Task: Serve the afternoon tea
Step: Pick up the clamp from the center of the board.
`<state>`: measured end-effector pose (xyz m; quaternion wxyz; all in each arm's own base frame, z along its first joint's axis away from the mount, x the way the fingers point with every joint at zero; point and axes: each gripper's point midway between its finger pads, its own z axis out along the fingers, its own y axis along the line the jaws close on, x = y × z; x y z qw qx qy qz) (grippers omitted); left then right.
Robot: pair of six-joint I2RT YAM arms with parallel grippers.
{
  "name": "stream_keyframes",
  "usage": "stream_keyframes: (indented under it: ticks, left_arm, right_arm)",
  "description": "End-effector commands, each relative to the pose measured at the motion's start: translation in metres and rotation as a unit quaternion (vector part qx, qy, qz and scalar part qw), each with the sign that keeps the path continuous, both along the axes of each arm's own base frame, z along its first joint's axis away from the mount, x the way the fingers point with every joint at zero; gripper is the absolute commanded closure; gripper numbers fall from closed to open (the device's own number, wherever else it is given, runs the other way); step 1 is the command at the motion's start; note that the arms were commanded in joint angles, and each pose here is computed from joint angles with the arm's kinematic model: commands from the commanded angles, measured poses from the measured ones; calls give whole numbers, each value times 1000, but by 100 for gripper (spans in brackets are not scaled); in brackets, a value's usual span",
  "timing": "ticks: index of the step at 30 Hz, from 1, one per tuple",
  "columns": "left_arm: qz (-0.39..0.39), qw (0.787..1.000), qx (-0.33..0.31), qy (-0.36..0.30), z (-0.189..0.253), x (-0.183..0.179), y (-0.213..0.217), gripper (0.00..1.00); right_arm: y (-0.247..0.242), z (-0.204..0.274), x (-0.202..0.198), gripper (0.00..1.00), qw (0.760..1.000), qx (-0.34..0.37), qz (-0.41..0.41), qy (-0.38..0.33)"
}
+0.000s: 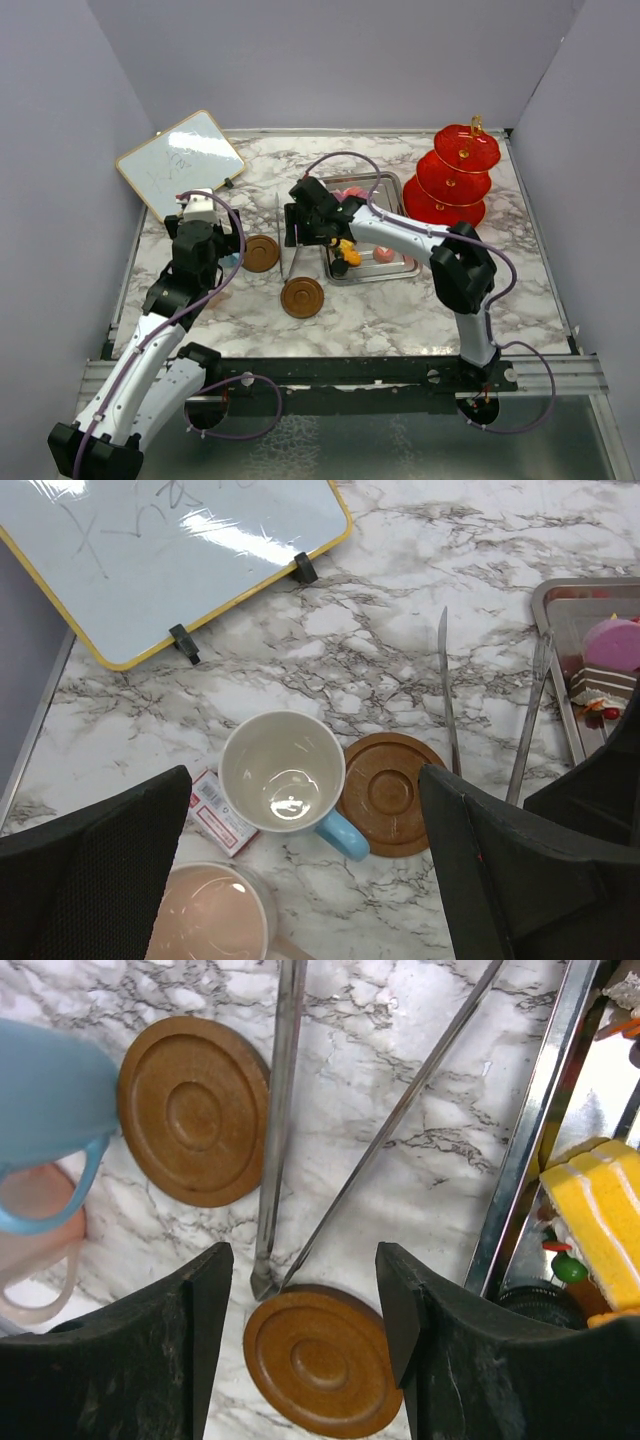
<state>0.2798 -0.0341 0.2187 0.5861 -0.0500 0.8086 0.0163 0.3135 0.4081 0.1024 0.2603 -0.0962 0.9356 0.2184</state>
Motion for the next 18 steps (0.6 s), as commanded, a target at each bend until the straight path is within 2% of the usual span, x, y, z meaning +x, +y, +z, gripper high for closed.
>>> stream_keyframes:
  ticks: [1, 13, 18]
  left_arm:
    - [17, 1000, 0, -18, 7, 3, 7, 1]
    - [15, 999, -9, -32, 13, 0, 8, 1]
    - [14, 999, -16, -39, 16, -3, 8, 1]
  right_arm:
    - [8, -8, 15, 41, 999, -16, -20, -20]
    - [12, -47, 22, 48, 998, -55, -15, -16]
    - [9, -59, 27, 59, 997, -74, -18, -25]
